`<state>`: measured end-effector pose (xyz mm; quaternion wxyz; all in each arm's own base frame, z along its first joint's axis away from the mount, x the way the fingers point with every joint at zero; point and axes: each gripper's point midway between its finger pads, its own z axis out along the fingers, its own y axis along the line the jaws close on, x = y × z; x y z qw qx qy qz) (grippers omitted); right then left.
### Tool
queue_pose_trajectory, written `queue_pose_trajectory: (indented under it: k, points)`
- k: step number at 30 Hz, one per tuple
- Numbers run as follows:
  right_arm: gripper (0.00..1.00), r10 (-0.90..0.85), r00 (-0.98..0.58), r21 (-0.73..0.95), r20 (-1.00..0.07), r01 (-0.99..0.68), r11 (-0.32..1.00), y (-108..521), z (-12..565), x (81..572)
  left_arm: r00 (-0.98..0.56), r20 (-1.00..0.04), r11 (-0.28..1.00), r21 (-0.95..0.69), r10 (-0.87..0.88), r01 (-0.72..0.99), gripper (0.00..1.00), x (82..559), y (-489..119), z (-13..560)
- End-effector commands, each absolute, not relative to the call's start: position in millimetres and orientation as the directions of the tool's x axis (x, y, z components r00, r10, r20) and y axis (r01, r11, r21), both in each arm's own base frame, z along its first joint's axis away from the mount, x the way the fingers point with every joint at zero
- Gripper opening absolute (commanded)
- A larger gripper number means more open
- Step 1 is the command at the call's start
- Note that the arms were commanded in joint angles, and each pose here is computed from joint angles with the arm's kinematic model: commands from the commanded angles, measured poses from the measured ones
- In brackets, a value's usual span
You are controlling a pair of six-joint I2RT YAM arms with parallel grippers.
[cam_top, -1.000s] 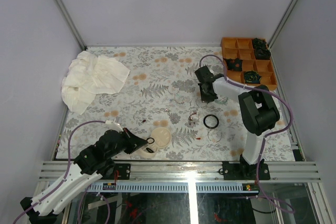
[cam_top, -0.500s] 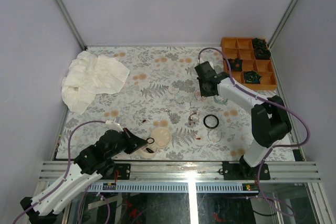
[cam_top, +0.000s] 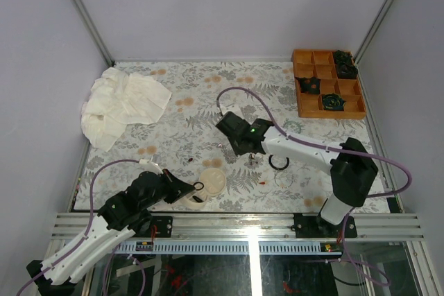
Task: Organize the mixed jewelry
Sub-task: Pick up the jewelry from the center of the board, then place the jewelry in the jewelry box.
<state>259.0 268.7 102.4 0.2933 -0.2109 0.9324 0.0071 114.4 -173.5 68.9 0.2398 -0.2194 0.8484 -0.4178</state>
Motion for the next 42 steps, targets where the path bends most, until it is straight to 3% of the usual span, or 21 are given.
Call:
queue_pose_trajectory:
  k: [1,20,42]
  points:
    - [0.00,-0.390,-0.727,-0.138,-0.565,-0.383,0.913,297,105,251,-0.802,-0.229,0.627,-0.748,-0.551,-0.217,0.01,106,-162,37]
    - [0.00,-0.555,-0.647,-0.319,-0.523,-0.455,0.831,343,81,209,-0.803,-0.230,0.619,-0.757,-0.550,-0.207,0.01,106,-163,40]
    - [0.00,-0.650,-0.570,-0.555,-0.504,-0.362,0.748,346,66,205,-0.804,-0.229,0.616,-0.761,-0.548,-0.203,0.00,106,-164,41]
